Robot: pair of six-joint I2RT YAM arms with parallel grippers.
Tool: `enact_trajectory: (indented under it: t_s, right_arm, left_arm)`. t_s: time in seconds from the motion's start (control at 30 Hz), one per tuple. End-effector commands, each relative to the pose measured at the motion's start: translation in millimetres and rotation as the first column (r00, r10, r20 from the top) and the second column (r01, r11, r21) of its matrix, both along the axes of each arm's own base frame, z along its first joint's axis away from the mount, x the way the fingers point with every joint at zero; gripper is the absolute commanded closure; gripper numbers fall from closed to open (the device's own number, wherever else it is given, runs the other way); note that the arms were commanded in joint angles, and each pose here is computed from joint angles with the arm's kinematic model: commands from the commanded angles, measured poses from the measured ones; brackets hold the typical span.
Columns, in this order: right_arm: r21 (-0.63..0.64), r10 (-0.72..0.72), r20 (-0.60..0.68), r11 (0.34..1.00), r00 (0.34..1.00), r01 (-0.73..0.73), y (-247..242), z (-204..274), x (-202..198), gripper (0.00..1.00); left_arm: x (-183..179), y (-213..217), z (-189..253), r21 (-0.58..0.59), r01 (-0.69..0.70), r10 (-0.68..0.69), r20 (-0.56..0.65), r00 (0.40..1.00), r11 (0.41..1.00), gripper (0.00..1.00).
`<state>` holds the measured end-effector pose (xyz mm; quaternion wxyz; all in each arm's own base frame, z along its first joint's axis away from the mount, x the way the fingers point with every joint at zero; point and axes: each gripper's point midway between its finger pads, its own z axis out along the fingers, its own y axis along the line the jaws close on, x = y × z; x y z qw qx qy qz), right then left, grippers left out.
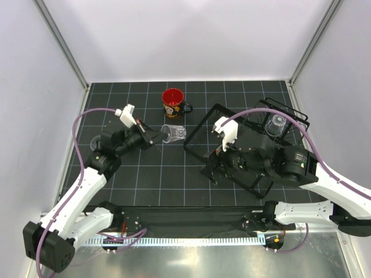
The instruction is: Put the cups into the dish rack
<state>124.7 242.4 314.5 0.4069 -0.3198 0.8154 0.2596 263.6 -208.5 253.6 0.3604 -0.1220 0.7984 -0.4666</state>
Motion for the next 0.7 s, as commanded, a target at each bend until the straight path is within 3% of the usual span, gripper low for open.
enact_trajectory:
  t_s: [0.0,0.07,0.13,0.17,0.33,0.47,0.6,0.67]
  right_arm:
    - [0.134,-0.037,0.003,0.990,0.999,0.036,8,32,2,0.01]
    - [0.159,-0.041,-0.004,0.986,0.999,0.041,9,38,2,0.00]
    - [0.205,-0.021,0.002,0.978,1.000,0.020,14,47,-1,0.01]
    - [0.227,0.006,0.003,0.974,1.000,-0.006,17,51,-4,0.00]
    - [0.352,0.095,0.055,0.930,0.994,-0.109,33,82,-14,0.00]
    - [0.518,0.224,0.134,0.814,0.965,-0.261,48,124,-38,0.00]
    - [0.580,0.342,0.202,0.713,0.918,-0.394,55,151,-62,0.00]
    - [0.587,0.353,0.227,0.694,0.908,-0.417,58,159,-63,0.00]
  left_arm:
    - [-33,-24,73,-0.176,0.256,-0.199,0.288,0.937,0.951,1.00]
    - [-54,-27,100,-0.215,0.355,-0.245,0.412,0.878,0.910,1.00]
    - [-70,-30,107,-0.263,0.416,-0.278,0.435,0.856,0.870,0.99]
    - [-80,-29,124,-0.269,0.459,-0.279,0.511,0.813,0.847,0.99]
    - [-124,-29,158,-0.296,0.584,-0.314,0.619,0.720,0.756,1.00]
    - [-156,-22,177,-0.296,0.629,-0.293,0.691,0.661,0.719,1.00]
    - [-173,-20,184,-0.301,0.660,-0.289,0.720,0.631,0.688,1.00]
    - [-177,-20,184,-0.304,0.669,-0.295,0.722,0.626,0.678,0.99]
